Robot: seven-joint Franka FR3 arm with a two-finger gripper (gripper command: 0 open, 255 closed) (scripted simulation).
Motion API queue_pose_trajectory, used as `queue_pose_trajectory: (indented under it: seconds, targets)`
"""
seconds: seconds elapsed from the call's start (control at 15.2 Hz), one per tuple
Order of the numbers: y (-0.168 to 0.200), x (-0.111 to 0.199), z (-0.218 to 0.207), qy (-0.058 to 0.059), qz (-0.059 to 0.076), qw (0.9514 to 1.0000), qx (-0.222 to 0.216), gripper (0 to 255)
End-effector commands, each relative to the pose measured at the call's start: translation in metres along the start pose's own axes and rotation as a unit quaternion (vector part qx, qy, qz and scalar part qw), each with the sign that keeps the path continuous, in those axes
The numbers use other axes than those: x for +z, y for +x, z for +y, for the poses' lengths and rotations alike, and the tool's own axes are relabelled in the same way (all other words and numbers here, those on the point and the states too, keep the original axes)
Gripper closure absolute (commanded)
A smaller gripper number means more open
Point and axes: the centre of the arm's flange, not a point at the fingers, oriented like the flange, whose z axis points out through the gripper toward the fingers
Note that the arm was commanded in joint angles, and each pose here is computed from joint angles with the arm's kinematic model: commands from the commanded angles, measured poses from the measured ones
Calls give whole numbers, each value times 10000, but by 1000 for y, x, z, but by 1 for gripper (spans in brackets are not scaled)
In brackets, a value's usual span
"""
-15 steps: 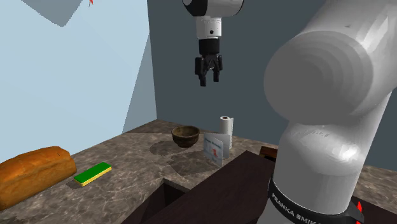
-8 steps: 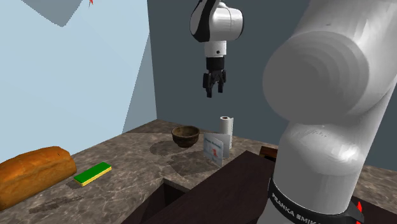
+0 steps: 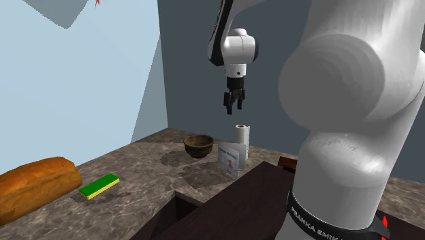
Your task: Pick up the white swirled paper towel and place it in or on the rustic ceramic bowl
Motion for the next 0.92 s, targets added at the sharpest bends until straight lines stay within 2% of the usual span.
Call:
queue_pose_trajectory:
  seconds: [0.0,0.66,0.86]
  targets:
    - [8,22,20,10,15,10000,-9,0]
    - [36,111,112,74,68,9999,-24,0]
    - [36,126,112,74,68,9999,-24,0]
